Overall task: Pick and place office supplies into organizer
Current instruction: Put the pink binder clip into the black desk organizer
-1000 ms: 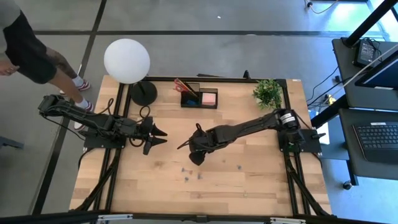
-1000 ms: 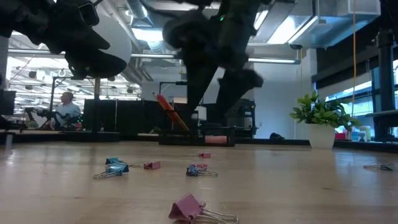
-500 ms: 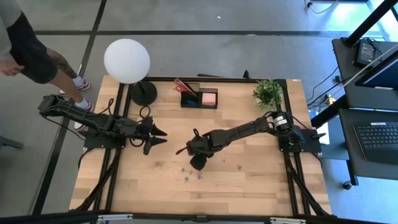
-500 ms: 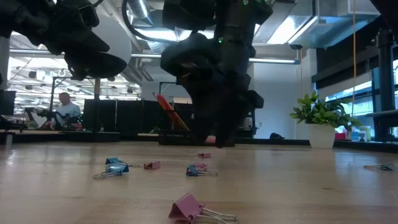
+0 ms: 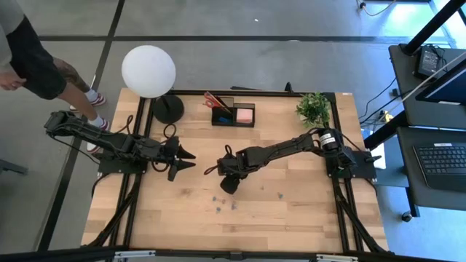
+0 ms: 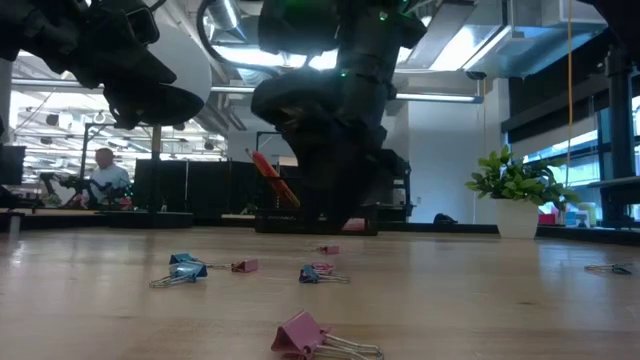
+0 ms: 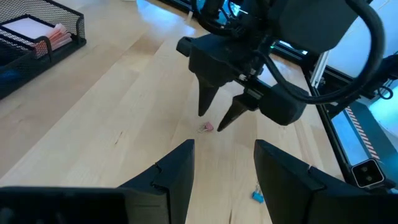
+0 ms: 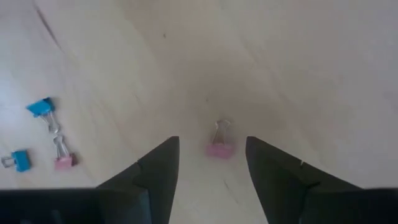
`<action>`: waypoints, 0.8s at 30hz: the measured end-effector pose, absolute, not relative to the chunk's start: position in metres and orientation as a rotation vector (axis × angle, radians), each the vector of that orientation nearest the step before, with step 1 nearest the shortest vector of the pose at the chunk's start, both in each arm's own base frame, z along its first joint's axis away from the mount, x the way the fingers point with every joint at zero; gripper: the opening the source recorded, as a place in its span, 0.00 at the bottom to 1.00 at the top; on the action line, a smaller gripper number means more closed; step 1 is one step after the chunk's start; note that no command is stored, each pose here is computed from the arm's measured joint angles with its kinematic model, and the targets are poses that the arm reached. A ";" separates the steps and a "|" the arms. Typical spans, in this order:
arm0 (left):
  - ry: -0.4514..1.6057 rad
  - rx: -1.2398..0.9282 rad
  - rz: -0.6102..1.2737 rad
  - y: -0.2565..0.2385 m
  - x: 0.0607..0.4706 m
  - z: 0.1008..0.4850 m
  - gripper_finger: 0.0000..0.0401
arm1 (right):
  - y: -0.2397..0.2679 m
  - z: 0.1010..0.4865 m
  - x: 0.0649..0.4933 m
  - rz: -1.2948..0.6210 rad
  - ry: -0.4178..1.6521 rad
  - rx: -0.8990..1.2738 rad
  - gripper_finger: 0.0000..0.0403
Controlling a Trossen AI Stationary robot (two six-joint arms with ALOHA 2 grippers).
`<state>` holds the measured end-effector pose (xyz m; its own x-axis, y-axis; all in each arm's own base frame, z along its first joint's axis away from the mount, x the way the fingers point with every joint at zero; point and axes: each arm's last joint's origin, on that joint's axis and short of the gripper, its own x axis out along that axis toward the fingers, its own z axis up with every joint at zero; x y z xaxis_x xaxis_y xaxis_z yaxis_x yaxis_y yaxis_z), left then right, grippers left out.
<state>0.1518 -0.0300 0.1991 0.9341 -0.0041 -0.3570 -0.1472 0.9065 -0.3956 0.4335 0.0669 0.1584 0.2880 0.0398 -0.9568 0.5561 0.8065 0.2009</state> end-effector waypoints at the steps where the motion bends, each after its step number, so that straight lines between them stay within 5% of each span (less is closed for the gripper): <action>1: 0.360 -0.432 0.076 -0.030 0.152 0.199 0.40 | 0.067 0.158 0.434 -0.368 1.248 0.573 0.47; 17: 0.360 -0.421 0.077 -0.030 0.152 0.199 0.40 | 0.067 0.160 0.438 -0.371 1.199 0.650 0.47; 24: 0.360 -0.421 0.078 -0.030 0.152 0.199 0.40 | 0.065 0.157 0.427 -0.562 1.245 0.643 0.47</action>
